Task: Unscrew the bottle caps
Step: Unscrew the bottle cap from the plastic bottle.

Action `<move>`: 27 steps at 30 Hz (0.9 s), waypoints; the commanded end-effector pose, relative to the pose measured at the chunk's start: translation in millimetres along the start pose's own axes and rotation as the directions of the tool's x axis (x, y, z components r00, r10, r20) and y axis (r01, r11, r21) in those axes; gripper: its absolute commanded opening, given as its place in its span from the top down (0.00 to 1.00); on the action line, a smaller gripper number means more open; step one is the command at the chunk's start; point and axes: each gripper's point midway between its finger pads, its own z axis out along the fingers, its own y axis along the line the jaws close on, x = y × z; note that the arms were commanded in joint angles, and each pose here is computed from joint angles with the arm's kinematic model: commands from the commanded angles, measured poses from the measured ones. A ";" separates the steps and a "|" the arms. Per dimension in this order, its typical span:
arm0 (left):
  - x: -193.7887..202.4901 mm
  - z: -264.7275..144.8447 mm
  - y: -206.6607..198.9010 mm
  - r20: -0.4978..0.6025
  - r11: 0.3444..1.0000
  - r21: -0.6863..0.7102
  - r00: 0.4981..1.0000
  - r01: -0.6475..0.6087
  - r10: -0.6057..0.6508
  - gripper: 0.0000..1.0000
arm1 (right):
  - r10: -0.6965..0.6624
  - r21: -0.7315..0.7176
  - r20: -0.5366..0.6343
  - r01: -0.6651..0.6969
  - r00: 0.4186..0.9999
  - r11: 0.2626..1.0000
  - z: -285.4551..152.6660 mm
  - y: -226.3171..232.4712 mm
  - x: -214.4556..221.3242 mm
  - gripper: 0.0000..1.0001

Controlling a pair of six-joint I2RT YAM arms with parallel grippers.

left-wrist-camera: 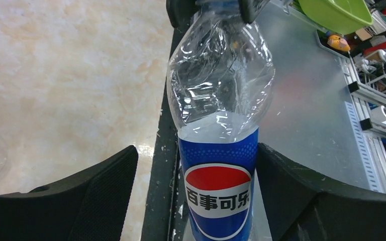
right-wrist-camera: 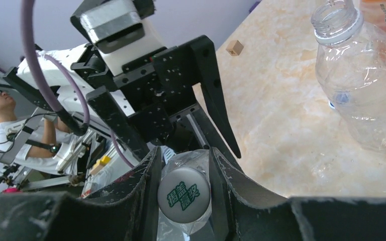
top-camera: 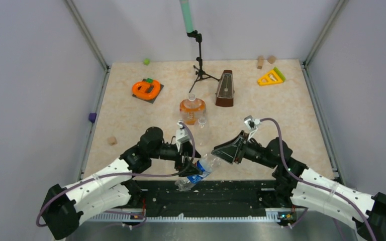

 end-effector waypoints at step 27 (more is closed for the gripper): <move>-17.7 6.7 -2.2 0.006 0.985 -0.070 0.987 -0.157 0.158 1.00 | -0.008 -0.041 0.086 0.012 0.996 0.999 5.7 6.0 -12.8 0.65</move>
